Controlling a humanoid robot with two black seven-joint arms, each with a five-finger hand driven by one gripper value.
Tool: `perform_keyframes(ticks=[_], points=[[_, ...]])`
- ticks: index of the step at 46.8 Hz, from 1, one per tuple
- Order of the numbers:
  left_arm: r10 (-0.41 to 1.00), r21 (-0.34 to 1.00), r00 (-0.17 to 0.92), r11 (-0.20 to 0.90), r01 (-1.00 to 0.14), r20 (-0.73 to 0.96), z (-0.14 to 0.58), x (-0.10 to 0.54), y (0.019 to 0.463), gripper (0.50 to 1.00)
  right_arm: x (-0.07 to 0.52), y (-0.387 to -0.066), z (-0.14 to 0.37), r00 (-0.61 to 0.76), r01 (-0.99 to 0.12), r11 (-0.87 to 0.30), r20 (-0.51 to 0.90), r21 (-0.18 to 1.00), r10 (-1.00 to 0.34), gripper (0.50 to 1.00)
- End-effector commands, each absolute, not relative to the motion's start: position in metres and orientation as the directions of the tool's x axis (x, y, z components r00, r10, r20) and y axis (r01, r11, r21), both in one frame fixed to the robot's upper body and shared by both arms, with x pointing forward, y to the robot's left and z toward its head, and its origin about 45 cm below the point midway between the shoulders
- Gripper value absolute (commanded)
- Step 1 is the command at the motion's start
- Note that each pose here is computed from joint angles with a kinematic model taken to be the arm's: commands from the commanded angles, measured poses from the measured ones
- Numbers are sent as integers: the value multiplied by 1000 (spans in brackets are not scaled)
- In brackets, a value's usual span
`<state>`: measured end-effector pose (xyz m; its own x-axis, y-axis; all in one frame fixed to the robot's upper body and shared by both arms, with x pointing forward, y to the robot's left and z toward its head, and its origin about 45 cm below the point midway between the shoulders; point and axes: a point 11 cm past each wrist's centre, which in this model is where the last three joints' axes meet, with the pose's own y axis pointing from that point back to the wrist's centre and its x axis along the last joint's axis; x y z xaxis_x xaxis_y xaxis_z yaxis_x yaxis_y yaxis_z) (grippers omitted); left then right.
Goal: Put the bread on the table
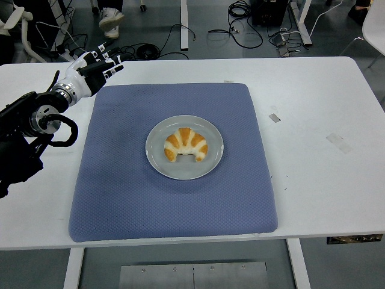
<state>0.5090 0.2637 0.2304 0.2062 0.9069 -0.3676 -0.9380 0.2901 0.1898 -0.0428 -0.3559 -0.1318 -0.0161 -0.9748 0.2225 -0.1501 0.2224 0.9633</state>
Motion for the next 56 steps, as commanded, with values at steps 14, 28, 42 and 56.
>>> perform_keyframes(ticks=[14,28,42,56], points=[[903,185,205,291,-939,-378,232,510,263,983,-43,-356,-132,-14,-150,222,222,963,-975,1000],[903,176,178,263,-949,-391,237,512,268,983,-43,-356,-132,-16,-150,222,222,963,-975,1000],[887,155,155,243,-957,-434,237,512,274,983,-43,-356,-132,-16,-150,222,222,963,-975,1000],[876,136,152,238,-962,-458,242,513,277,983,-43,-356,-132,-17,-150,223,223,963,-975,1000]])
